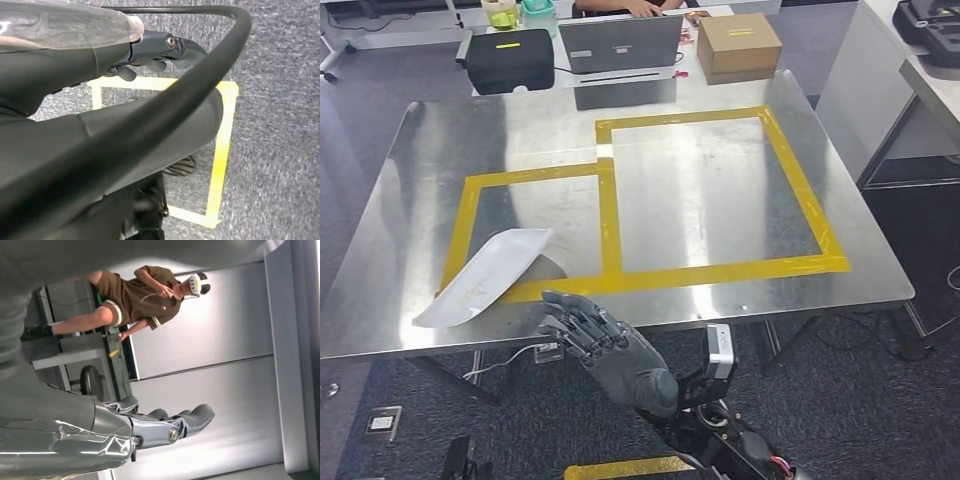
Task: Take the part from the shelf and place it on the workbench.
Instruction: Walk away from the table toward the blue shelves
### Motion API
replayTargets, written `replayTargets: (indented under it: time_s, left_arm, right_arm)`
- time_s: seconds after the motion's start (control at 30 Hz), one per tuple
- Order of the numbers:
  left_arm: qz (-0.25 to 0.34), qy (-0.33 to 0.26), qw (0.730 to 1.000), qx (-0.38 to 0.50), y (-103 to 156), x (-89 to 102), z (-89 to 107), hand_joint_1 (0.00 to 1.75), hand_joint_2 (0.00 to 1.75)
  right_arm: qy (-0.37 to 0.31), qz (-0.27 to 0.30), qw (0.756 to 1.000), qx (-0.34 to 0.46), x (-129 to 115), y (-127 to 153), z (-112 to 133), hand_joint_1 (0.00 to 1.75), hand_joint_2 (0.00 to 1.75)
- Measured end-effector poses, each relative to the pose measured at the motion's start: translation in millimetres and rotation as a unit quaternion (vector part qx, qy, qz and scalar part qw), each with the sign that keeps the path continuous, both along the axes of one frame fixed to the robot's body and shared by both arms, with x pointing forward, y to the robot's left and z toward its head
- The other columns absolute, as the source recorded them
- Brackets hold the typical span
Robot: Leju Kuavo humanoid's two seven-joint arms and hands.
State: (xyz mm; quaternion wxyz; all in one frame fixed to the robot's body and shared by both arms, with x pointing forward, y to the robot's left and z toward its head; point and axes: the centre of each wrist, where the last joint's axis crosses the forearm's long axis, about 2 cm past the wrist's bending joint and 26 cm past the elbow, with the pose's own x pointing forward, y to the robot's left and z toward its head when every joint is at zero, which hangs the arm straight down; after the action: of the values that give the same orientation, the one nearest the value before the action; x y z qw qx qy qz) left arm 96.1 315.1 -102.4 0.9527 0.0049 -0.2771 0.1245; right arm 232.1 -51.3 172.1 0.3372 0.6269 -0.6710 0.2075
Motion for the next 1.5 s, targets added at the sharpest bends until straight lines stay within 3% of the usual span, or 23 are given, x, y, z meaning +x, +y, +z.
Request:
replayTargets:
  time_s: [0.17, 0.2, 0.3, 0.33, 0.5, 0.63, 1.5]
  left_arm:
    - [0.000, -0.002, 1.000, 0.000, 0.0, 0.3, 0.1, 0.00, 0.00]
    - [0.001, -0.002, 1.000, 0.000, -0.3, -0.1, 0.0, 0.00, 0.00]
    - [0.000, -0.001, 1.000, 0.000, -0.7, -0.8, -0.2, 0.00, 0.00]
    - [0.000, 0.000, 1.000, -0.001, -0.8, -1.4, -0.3, 0.00, 0.00]
    - [0.000, 0.001, 1.000, -0.002, -1.7, -3.1, -0.7, 0.00, 0.00]
    - [0.000, 0.001, 1.000, -0.002, -1.6, -3.1, -0.7, 0.00, 0.00]
    - [0.006, 0.000, 1.000, -0.003, -2.1, -4.6, -1.0, 0.00, 0.00]
  right_arm:
    - [0.004, 0.000, 1.000, -0.001, 0.0, -0.2, 0.1, 0.00, 1.75]
    - [0.004, 0.000, 1.000, -0.001, 0.0, -0.3, -0.1, 0.00, 1.31]
    - [0.005, -0.001, 1.000, -0.003, 0.0, -1.2, -1.0, 0.00, 1.31]
    - [0.006, -0.002, 1.000, -0.005, 0.1, -1.7, -1.5, 0.00, 1.75]
    - [0.005, -0.005, 1.000, -0.007, 0.7, -2.6, -1.7, 0.00, 1.75]
    - [0.006, -0.004, 1.000, -0.007, 0.5, -2.6, -1.8, 0.00, 0.00]
    - [0.017, 0.014, 1.000, -0.002, 2.4, -3.5, -6.3, 0.00, 0.00]
